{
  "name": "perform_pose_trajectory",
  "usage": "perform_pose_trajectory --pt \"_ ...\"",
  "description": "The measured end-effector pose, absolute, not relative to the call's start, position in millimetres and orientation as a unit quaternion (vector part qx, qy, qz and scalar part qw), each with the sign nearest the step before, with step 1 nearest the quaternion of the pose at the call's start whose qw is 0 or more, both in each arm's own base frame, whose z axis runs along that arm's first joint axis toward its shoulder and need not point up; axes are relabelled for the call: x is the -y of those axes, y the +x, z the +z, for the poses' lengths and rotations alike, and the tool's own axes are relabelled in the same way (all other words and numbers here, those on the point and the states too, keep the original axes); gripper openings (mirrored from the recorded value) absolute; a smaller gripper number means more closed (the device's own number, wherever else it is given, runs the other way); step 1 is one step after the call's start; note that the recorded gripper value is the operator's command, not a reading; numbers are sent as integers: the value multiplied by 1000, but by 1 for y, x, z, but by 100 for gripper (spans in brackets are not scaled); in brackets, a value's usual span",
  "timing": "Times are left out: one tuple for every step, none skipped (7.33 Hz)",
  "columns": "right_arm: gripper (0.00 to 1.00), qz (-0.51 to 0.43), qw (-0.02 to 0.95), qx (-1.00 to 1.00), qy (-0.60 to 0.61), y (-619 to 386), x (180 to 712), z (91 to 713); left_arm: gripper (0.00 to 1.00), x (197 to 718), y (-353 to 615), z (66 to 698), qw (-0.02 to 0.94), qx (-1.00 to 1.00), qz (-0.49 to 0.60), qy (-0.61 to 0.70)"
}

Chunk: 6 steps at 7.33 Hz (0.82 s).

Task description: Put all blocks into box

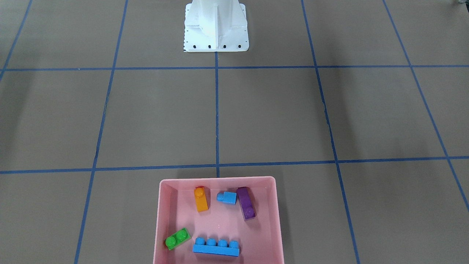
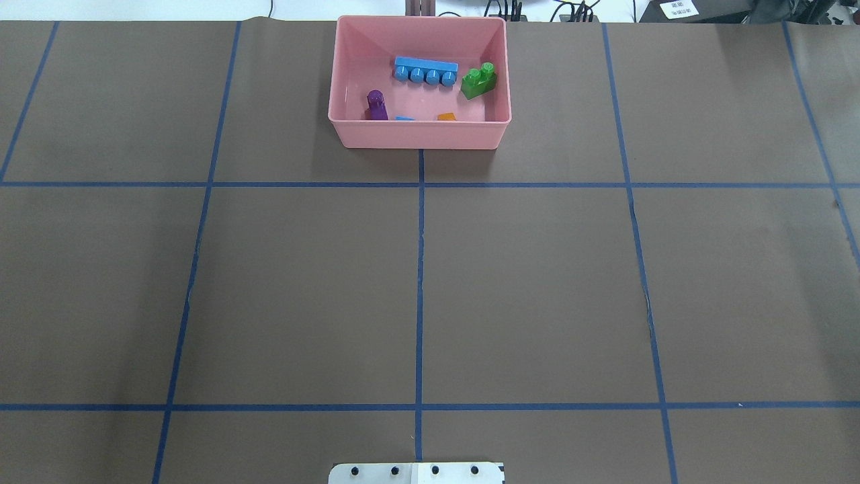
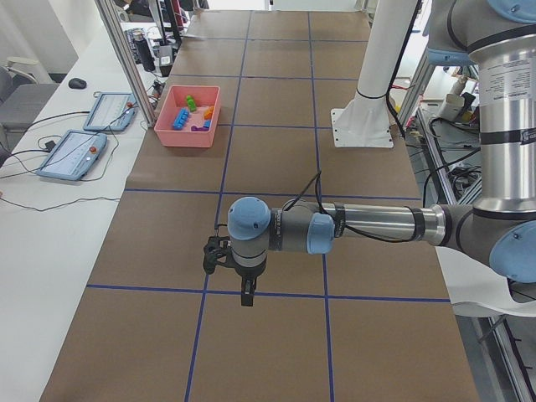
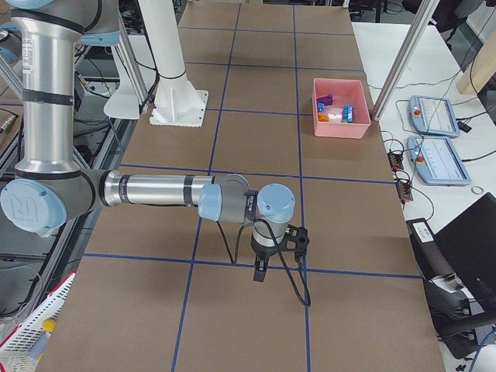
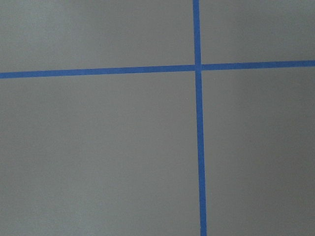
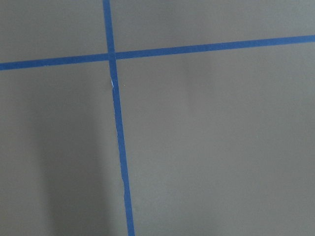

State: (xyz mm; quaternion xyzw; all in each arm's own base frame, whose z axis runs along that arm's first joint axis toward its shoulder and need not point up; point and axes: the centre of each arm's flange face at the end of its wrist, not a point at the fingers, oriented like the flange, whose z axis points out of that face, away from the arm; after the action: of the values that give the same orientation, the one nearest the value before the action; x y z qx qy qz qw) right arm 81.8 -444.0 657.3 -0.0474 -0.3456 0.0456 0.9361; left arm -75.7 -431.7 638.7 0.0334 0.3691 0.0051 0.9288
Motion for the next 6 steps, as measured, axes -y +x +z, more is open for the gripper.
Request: perform_pose_trajectory --pt "100 46 936 347 -48 81 444 657 100 432 -76 638 929 -369 5 34" --pt "100 46 935 348 -48 81 444 657 100 432 -76 638 928 -370 6 35" --pt "100 46 935 349 -48 81 444 657 100 432 -75 638 928 -372 6 35" --pt "100 47 935 349 -48 81 444 657 100 431 -75 639 927 -373 7 34" --pt "100 47 934 350 -48 81 444 658 100 430 -75 639 927 -374 7 34" --pt "100 47 934 350 -49 81 444 658 100 430 -75 640 927 -374 7 34"
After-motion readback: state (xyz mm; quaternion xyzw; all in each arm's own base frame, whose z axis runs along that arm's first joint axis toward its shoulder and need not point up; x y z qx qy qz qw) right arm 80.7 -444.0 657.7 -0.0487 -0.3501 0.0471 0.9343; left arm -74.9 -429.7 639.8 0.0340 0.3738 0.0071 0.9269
